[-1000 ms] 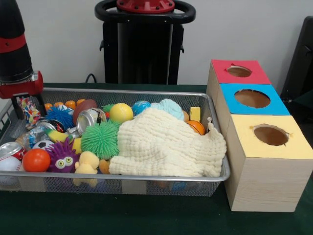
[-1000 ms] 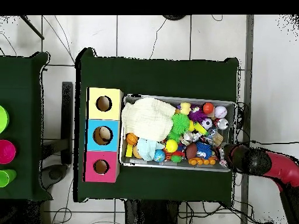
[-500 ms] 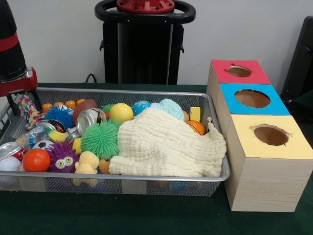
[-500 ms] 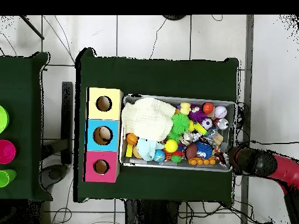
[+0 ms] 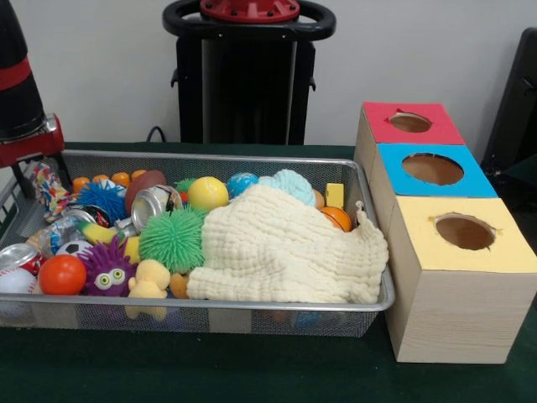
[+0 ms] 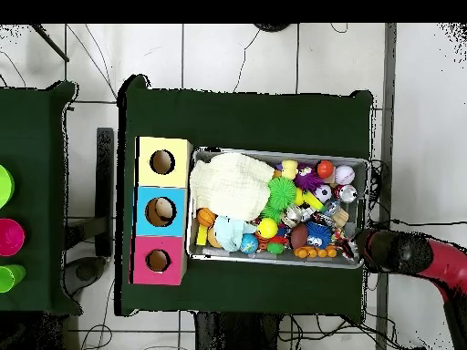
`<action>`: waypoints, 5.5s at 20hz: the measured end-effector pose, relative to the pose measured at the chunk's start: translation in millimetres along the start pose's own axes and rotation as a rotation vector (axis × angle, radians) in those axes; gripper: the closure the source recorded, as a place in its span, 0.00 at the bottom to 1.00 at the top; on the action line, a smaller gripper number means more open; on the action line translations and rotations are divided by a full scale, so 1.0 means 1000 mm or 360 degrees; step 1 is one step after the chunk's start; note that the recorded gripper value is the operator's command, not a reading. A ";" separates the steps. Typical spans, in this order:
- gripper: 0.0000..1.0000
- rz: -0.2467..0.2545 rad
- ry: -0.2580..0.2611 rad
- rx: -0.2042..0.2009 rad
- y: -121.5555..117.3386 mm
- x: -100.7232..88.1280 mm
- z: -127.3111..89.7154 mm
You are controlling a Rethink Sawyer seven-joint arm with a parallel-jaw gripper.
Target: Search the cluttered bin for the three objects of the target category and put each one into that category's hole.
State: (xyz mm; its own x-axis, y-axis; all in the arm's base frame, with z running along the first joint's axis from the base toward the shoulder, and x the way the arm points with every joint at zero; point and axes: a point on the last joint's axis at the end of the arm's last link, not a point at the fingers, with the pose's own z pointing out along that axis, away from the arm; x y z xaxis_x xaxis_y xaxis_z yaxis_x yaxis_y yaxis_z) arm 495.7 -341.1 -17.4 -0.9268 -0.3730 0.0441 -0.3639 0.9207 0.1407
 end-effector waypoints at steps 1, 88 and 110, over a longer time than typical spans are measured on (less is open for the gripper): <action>0.00 -0.0002 -0.0001 -0.0002 0.000 0.000 0.002; 1.00 0.0346 -0.0092 0.0198 0.277 -0.162 -0.170; 1.00 0.0827 -0.0320 0.0279 0.427 -0.216 -0.103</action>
State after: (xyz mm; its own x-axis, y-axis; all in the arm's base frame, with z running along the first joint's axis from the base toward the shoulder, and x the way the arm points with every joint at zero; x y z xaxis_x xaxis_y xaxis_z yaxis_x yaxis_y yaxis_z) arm 549.7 121.3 134.6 -0.9810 0.1462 -0.1274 0.1494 0.9887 -0.0158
